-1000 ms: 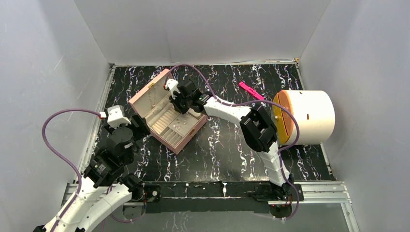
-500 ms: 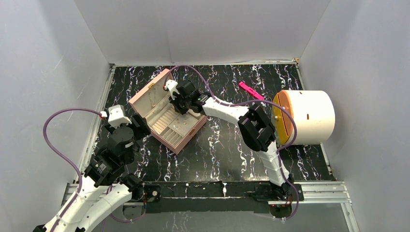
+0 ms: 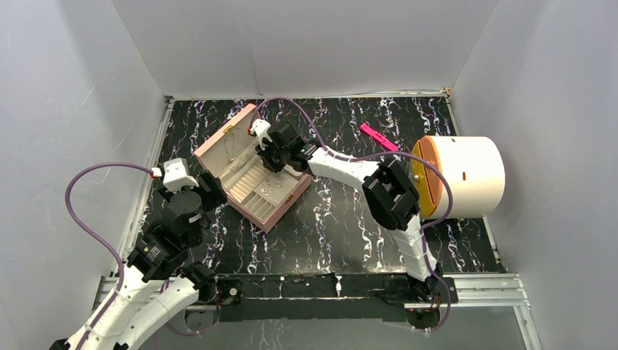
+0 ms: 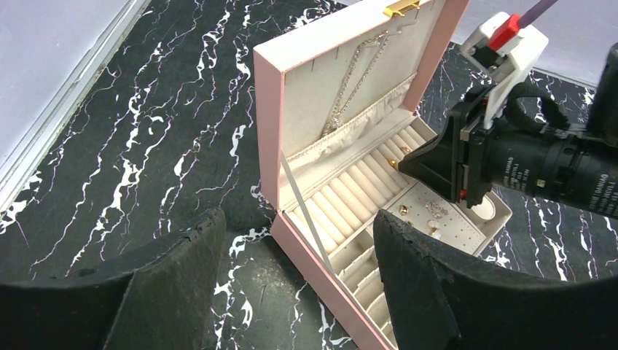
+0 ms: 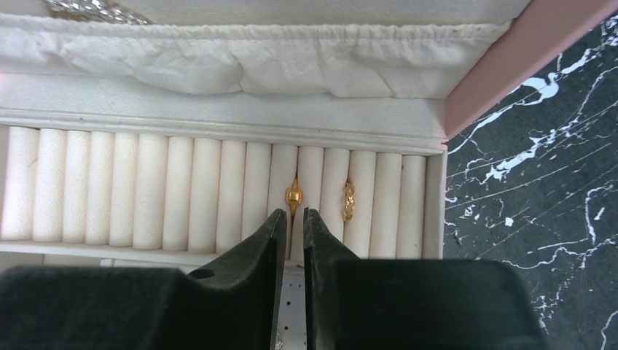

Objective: Organize the mixed jewelry

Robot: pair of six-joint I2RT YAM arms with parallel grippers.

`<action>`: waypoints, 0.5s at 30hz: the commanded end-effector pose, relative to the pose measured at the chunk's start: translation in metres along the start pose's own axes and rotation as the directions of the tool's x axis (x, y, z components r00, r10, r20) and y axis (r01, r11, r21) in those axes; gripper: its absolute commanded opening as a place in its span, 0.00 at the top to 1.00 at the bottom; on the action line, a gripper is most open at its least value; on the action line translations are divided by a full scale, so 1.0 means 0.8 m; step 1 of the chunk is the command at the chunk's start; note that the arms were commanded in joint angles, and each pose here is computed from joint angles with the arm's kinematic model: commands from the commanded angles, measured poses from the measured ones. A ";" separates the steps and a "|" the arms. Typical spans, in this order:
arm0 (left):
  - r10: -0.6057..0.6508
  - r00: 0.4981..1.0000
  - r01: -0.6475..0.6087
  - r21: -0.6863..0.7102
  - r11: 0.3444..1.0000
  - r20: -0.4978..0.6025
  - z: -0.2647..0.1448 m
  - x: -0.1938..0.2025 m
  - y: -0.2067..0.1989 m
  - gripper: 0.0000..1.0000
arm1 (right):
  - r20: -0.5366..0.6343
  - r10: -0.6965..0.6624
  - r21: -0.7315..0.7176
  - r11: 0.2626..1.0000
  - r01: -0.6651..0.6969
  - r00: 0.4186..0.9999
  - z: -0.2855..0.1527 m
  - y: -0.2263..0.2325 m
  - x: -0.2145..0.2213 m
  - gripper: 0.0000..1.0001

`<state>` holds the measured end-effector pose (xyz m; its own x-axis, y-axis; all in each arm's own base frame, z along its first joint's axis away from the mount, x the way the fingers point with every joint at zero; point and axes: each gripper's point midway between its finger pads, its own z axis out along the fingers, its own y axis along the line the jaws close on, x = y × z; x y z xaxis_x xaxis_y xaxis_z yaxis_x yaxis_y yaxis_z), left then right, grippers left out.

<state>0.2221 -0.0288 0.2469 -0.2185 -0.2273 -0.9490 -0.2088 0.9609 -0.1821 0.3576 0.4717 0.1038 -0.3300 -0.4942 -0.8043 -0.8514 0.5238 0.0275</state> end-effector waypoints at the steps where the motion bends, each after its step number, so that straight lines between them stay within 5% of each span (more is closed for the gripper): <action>1: 0.000 1.000 0.000 -0.018 1.000 0.006 0.002 -0.003 0.003 0.28 | 0.178 0.005 0.019 1.000 -0.009 0.984 -0.044 0.000 -0.079 0.75; 9: 0.000 1.000 0.000 -0.016 1.000 0.004 0.002 -0.003 0.002 0.28 | 0.137 0.022 0.044 0.999 -0.029 0.990 -0.022 -0.007 -0.063 0.68; 15: 0.003 1.000 -0.003 -0.018 1.000 0.001 0.003 -0.002 0.002 0.28 | 0.130 0.029 0.022 0.999 -0.032 0.991 -0.010 -0.001 -0.060 0.75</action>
<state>0.2228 -0.0291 0.2459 -0.2234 -0.2269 -0.9480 -0.2091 0.9610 -0.1808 0.3627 0.4727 0.1249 -0.3306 -0.4409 -0.8345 -0.8293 0.5577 0.0339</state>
